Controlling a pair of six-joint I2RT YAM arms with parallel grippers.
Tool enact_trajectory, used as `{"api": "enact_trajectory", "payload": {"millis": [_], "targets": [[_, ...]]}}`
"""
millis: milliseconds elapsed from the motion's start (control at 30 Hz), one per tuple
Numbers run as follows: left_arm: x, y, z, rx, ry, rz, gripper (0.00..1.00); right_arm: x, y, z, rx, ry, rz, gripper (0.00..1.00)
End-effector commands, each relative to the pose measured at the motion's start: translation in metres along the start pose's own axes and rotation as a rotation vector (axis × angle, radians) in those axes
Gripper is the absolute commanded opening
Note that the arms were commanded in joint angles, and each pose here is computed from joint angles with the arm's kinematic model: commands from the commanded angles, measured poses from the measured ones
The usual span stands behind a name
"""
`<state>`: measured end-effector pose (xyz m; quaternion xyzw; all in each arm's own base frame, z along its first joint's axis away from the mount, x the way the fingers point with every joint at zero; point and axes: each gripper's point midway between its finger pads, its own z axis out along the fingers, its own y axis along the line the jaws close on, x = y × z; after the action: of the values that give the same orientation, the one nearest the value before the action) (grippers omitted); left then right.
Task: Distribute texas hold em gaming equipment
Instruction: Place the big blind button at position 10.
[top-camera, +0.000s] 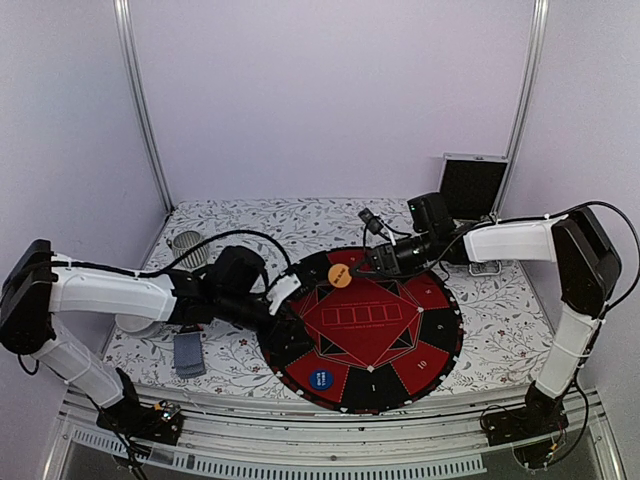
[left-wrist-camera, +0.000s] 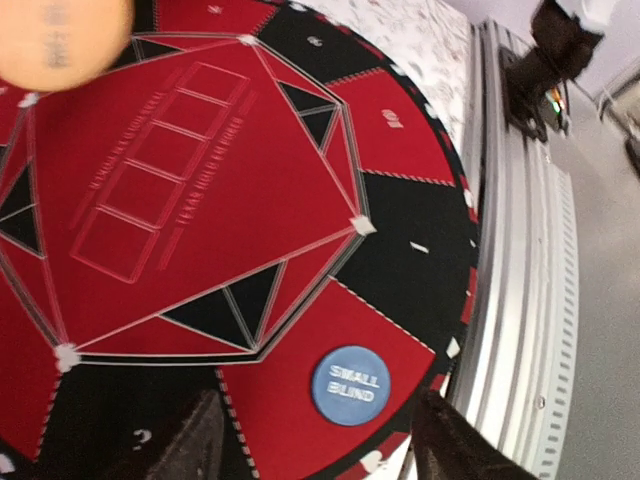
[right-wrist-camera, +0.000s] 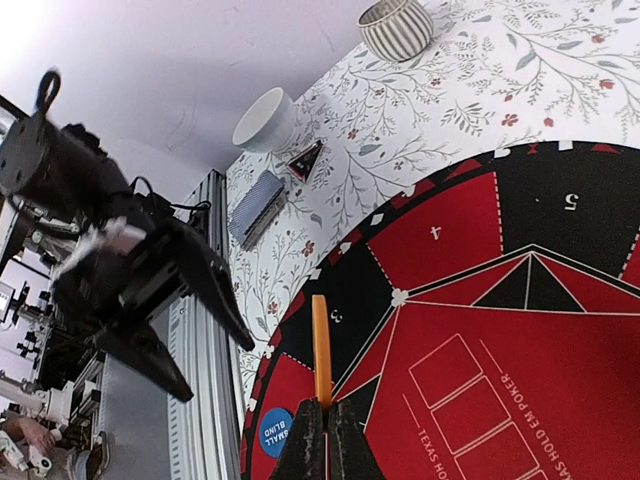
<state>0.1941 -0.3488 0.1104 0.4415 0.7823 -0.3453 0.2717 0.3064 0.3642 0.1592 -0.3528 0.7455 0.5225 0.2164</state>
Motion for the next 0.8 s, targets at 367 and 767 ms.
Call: {"api": "enact_trajectory", "payload": {"millis": [367,767], "targets": [[0.085,-0.014,0.091,-0.131,0.497,0.381,0.75,0.008,0.016,-0.037,0.118,-0.042,-0.013,0.02],[0.106,-0.026,0.073,-0.064,0.574,0.325,0.66,0.011,0.018,-0.041,0.123,-0.044,-0.036,0.02]]}}
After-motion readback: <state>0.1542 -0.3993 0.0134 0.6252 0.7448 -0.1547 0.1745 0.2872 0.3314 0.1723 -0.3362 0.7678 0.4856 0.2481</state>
